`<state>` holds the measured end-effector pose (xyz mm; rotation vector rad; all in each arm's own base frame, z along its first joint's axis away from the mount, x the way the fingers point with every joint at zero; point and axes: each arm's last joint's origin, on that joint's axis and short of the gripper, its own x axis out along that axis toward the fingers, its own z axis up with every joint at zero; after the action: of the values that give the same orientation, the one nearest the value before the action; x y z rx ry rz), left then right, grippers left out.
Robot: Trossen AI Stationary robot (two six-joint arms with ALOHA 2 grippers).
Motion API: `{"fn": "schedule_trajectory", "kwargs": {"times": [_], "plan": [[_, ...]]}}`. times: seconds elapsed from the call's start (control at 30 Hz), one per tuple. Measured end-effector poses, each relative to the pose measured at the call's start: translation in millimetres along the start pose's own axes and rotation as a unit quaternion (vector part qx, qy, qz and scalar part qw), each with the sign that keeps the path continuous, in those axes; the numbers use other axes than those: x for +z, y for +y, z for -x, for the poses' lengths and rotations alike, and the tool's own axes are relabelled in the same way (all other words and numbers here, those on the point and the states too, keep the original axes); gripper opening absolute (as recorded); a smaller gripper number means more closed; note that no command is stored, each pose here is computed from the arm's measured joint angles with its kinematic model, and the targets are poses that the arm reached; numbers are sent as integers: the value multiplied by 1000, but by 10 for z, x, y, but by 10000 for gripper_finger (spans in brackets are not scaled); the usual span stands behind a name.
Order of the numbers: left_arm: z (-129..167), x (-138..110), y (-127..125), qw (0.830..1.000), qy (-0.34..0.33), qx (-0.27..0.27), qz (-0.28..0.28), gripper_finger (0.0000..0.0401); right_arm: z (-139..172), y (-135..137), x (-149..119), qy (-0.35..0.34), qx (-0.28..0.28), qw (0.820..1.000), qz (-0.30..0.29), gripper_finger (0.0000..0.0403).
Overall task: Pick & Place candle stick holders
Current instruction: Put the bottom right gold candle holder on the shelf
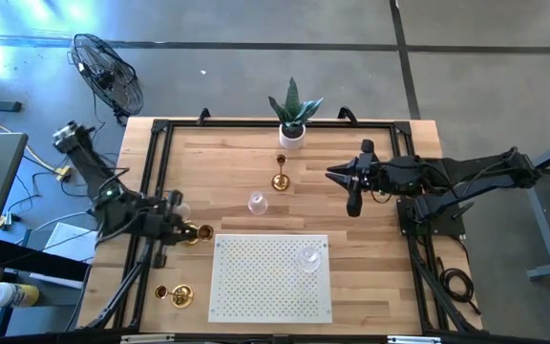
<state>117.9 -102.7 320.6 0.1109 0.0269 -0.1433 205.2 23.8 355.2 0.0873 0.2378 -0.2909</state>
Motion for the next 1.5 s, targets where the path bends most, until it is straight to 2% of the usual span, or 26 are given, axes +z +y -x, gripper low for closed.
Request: {"fn": "schedule_trajectory", "kwargs": {"times": [0.1,0.2,0.33,0.43,0.6,0.7,0.87,1.03,1.5], "plan": [[-111,-7,127,999,-32,-32,-17,4,-2,4,-2,1,1,1000,9,57],[-193,11,249,996,-69,-53,-8,4,5,18,-4,0,1,1000,11,58],[-351,-116,366,994,-82,-68,-11,4,22,52,-11,0,5,1000,21,58],[-443,-207,387,987,-118,-106,-13,4,36,83,-16,0,13,1000,28,58],[-592,-454,341,985,-130,-111,-12,4,62,137,-25,0,26,999,31,58],[-654,-473,313,981,-148,-123,-12,4,79,163,-29,-2,22,999,30,59],[-780,-594,279,986,-122,-117,3,4,105,193,-34,-7,1,999,33,56],[-887,-647,245,983,-131,-122,37,4,117,212,-38,-8,1,999,34,56],[-1023,-789,195,984,-111,-130,55,4,117,202,-56,-1,-8,999,52,59]]}}
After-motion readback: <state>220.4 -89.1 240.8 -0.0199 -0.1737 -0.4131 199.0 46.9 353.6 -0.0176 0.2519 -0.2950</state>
